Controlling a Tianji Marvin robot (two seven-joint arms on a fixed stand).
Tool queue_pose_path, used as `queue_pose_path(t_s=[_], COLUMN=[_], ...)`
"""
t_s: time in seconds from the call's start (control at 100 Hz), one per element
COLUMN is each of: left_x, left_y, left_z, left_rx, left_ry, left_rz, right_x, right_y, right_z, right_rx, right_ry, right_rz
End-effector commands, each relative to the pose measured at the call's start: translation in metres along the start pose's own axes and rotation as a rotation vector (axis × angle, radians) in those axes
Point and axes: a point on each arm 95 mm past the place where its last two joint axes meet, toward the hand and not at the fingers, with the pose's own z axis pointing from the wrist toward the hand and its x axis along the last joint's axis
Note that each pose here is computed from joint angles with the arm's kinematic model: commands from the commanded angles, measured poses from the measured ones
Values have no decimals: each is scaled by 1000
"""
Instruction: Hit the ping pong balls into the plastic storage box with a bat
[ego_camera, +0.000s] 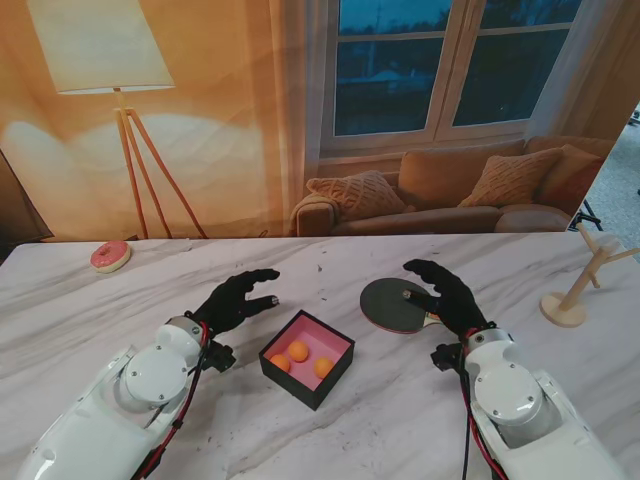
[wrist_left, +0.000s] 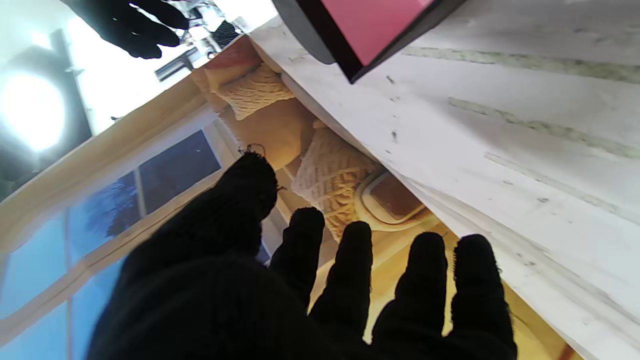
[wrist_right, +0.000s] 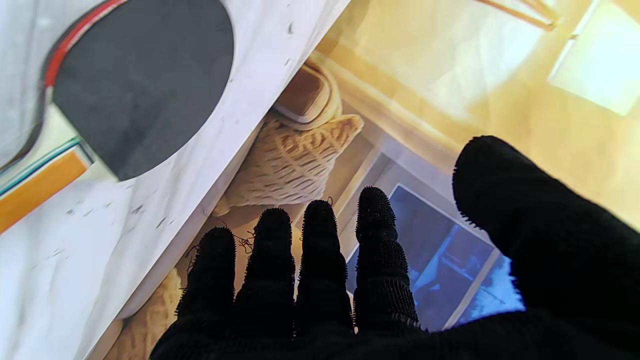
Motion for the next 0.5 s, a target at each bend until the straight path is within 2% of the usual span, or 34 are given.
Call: queue_pose_path(t_s=[0.0,0.13,0.28,0.49], left_x=[1,0,0,0], left_y=[7,9,10,8], left_z=[3,3,1,-1], left_rx=[-12,-6,-3,3], left_ry=[27,53,82,134], left_rz=[-27,-45,-38,-41], right_x=[7,12,13,18], right_y=[-10,-17,-21,-25], right_z=[-5,-10,-12,-14], right_rx=[41,68,82,76], right_ry=[37,87,148,183], right_rz=[-10,-17,-75,-48])
